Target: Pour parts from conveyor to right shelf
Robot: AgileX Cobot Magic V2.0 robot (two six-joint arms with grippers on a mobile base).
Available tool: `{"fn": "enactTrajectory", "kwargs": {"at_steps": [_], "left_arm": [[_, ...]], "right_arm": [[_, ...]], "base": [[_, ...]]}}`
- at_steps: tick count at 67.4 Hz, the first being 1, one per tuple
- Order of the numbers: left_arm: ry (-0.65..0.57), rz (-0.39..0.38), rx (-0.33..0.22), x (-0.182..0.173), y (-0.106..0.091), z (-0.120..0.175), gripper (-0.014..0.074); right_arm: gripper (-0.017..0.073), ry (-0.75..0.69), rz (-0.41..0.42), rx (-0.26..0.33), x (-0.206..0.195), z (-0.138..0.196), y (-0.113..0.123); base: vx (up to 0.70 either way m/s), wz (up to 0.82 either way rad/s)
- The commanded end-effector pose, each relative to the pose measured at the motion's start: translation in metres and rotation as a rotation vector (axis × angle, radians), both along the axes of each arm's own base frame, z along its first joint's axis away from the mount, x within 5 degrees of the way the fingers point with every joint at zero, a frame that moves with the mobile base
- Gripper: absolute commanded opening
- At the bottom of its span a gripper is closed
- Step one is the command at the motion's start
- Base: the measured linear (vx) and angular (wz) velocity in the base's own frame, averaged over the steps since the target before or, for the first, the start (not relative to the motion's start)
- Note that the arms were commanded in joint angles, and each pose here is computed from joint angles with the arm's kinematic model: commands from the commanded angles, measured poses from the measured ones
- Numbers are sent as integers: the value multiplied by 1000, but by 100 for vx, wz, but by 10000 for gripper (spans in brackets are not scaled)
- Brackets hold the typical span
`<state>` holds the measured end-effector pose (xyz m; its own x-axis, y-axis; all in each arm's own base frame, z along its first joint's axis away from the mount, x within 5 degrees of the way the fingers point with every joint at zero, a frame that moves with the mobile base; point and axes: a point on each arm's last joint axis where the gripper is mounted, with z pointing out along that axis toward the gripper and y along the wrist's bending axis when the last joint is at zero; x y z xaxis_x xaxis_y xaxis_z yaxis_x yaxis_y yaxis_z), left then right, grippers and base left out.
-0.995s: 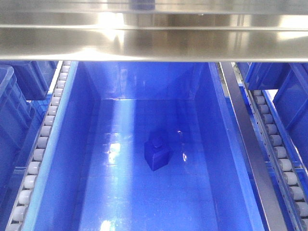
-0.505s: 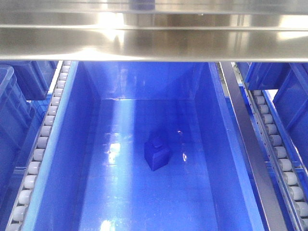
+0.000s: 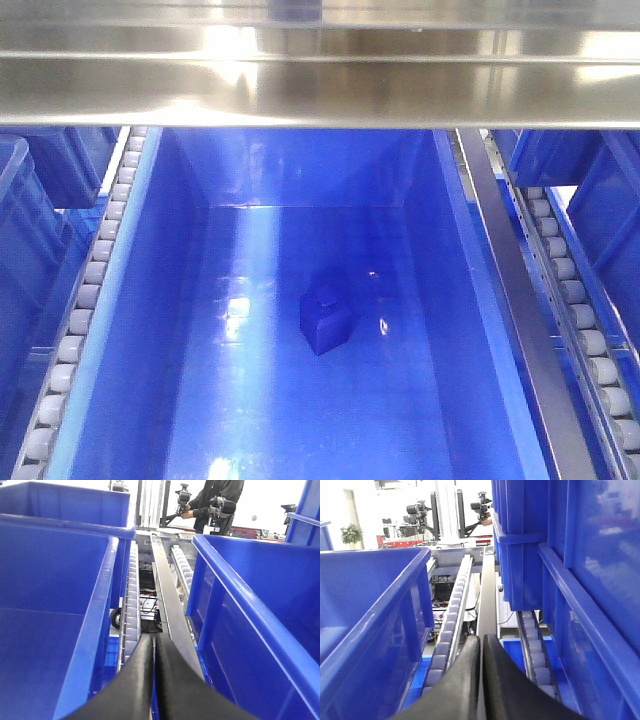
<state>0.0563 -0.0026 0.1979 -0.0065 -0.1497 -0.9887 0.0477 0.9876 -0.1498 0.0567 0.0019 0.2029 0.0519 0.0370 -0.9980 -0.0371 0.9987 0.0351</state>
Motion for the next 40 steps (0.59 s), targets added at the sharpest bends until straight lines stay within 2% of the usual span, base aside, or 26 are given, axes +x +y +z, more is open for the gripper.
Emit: {"fn": "enactTrajectory", "kwargs": {"at_steps": [1,8,17,31,40], "left_arm": [[-61,-6,-16,0,0,0,-6],[-61,-6,-16,0,0,0,-6],[-61,-6,-16,0,0,0,-6],[-61,-6,-16,0,0,0,-6],[-61,-6,-16,0,0,0,-6]], "right_arm": [[-8,-74,-1,-23,-1,1,0],[-8,-75,-5,-57,-1,1,0],[-8,-74,-9,-39,-1,1,0],[-8,-75,-11,-58,-1,1,0],[-8,-75,-10,-48,-1,1,0]], "base": [[0,0],[0,0],[0,0],[0,0],[0,0]]}}
